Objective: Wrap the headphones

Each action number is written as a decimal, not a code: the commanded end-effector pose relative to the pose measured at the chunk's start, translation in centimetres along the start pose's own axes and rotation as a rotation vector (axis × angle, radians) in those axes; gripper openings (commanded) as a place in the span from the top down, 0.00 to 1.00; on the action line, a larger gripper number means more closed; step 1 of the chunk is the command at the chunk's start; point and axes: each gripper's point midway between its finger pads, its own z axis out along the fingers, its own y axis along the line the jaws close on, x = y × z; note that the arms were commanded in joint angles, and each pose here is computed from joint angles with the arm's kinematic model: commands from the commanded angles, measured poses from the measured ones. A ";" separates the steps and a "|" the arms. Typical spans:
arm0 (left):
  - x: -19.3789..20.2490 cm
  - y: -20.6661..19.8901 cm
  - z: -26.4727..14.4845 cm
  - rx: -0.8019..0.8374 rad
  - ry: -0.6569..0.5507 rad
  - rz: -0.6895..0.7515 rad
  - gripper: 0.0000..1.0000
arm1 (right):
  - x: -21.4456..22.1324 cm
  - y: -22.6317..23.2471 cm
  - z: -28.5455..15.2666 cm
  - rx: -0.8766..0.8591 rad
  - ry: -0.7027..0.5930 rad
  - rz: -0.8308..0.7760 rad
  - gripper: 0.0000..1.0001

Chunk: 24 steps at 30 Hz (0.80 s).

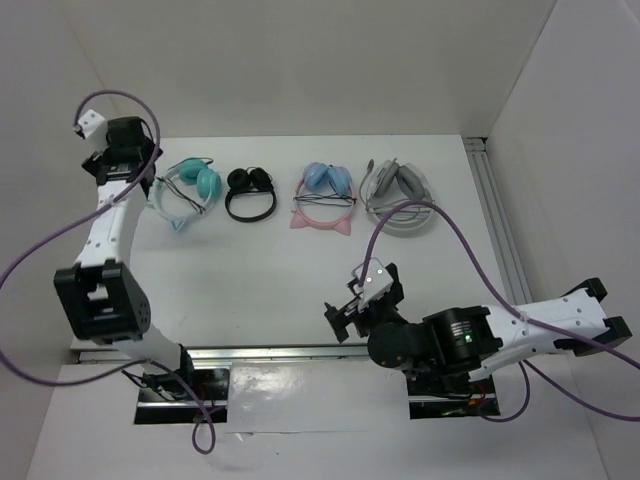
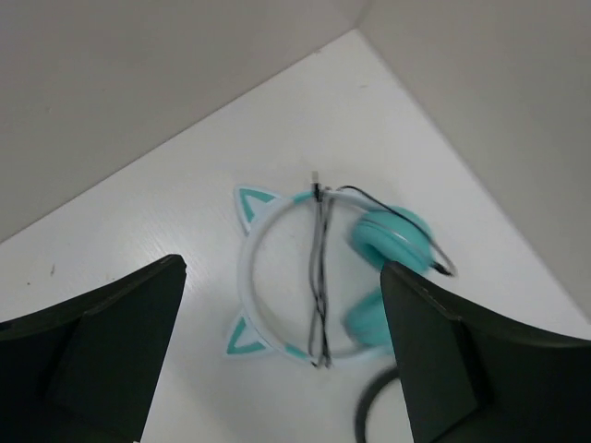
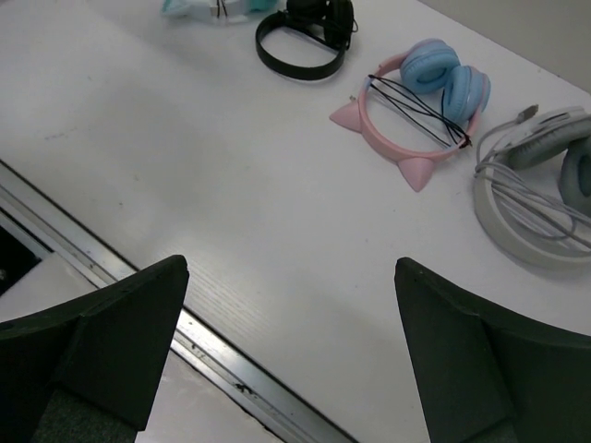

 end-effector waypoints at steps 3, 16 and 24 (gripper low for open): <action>-5.0 -2.4 -13.1 0.372 0.049 -0.039 0.00 | -3.5 -1.5 -1.7 -0.010 -0.034 0.203 0.00; 7.3 6.6 -32.8 1.025 0.162 0.224 0.00 | -3.4 -8.9 -6.3 -0.048 0.019 0.427 0.00; 9.4 9.2 -34.9 1.090 0.134 0.206 0.00 | -2.1 -10.5 -6.7 -0.063 -0.007 0.477 0.00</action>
